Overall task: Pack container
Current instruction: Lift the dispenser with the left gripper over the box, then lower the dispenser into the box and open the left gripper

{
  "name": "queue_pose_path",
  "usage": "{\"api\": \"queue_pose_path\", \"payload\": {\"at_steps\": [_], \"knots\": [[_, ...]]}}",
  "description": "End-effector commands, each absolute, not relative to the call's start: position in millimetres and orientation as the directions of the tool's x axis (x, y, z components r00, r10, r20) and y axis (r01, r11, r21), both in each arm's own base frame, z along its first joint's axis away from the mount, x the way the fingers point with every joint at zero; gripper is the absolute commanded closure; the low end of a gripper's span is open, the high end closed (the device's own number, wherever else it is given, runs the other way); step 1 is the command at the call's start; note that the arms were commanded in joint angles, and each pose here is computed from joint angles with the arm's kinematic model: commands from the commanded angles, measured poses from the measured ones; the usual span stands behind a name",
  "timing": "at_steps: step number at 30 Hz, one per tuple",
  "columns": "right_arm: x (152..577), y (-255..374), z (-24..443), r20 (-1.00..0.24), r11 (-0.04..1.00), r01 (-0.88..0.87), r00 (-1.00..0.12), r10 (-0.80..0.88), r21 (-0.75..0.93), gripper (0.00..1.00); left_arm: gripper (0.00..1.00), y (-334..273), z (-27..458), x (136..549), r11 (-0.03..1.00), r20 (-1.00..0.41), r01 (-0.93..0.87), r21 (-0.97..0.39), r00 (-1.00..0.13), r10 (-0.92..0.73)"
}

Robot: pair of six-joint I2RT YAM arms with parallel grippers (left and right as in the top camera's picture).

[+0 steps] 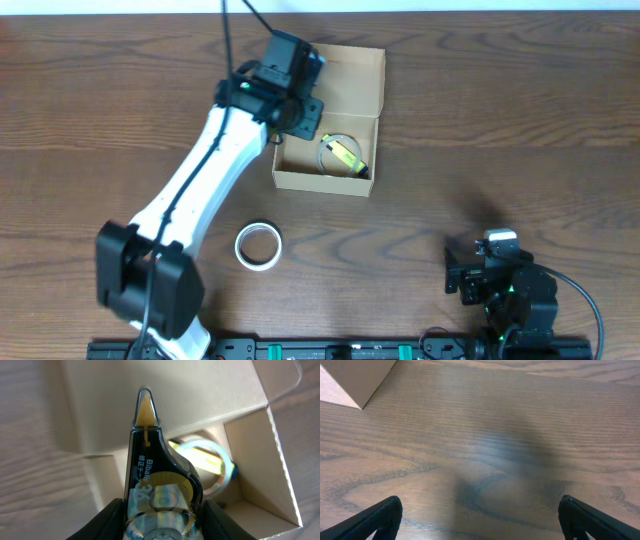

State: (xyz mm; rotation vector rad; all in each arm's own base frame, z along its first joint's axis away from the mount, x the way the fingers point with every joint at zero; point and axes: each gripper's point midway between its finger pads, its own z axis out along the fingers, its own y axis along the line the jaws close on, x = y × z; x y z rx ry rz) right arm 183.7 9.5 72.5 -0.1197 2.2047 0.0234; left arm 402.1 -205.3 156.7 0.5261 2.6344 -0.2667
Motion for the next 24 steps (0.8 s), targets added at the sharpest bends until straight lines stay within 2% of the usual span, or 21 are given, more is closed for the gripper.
{"api": "queue_pose_path", "payload": {"at_steps": [1,10,24], "knots": [[183,9,70,-0.801,0.994,-0.099,-0.593,-0.088,-0.035,0.01,0.73,-223,145,404,0.894,-0.419,0.427,-0.137,-0.843,0.339],[183,9,70,-0.801,0.994,-0.099,-0.593,-0.088,-0.035,0.01,0.77,-225,94,396,0.895,-0.255,0.422,-0.141,-0.889,0.379],[183,9,70,-0.801,0.994,-0.099,-0.593,-0.088,-0.035,0.01,0.76,-227,55,384,0.852,-0.160,0.503,-0.141,-0.861,0.482]]}}
